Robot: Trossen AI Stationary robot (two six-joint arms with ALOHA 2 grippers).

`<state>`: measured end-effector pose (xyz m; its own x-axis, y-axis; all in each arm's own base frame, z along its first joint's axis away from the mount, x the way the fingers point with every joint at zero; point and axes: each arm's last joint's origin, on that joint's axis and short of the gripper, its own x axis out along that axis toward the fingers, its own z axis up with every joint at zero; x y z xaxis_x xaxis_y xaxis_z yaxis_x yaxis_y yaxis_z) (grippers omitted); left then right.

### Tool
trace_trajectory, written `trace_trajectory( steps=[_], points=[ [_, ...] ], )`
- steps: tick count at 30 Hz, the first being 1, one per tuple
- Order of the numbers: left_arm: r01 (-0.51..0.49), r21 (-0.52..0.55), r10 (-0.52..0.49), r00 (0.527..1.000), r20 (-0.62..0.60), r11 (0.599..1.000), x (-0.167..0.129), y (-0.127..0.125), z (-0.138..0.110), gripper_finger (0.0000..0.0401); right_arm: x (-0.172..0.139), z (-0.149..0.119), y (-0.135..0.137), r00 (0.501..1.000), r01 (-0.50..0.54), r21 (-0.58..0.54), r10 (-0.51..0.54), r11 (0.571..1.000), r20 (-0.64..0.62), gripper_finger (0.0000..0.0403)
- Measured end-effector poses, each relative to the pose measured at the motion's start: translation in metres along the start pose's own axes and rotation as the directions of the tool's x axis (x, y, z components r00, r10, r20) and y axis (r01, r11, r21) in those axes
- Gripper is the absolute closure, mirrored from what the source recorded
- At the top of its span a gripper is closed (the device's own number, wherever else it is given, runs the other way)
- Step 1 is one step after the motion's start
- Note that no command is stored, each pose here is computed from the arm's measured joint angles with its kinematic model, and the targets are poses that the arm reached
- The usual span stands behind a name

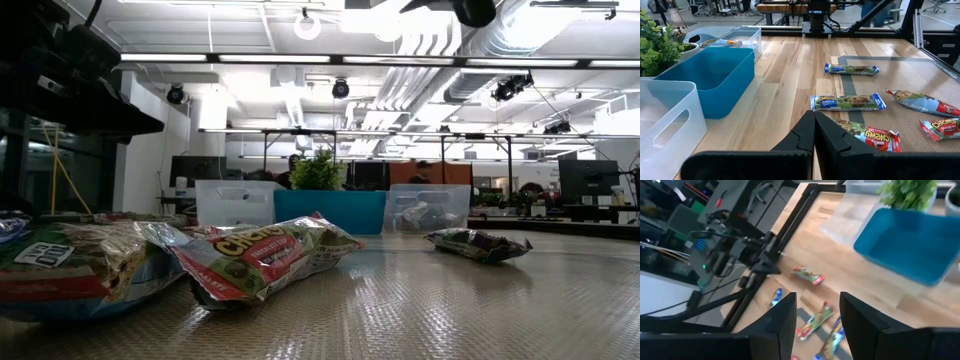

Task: Pick and place Granola Bars by type
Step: Put the blue granola bar into the blue bin

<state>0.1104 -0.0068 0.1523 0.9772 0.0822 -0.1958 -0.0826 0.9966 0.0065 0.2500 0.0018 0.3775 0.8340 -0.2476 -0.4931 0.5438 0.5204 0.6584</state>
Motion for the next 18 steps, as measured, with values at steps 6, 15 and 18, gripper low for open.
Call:
trace_trajectory(
  steps=[6,15,18],
  points=[
    [0.000,0.000,0.000,1.000,0.000,1.000,0.000,0.000,0.000,0.0400,0.008,-0.035,0.017,0.999,0.007,0.068,-0.004,0.998,-0.040,0.0270],
    [0.000,0.000,0.000,1.000,0.000,1.000,0.000,0.000,0.000,0.0400,0.062,-0.091,0.038,0.989,0.002,0.138,0.019,0.990,-0.150,0.0270],
    [0.000,0.000,0.000,1.000,0.000,1.000,0.000,0.000,0.000,0.0400,0.083,-0.108,0.041,0.978,0.007,0.158,0.026,0.987,-0.206,0.0270]
  ],
)
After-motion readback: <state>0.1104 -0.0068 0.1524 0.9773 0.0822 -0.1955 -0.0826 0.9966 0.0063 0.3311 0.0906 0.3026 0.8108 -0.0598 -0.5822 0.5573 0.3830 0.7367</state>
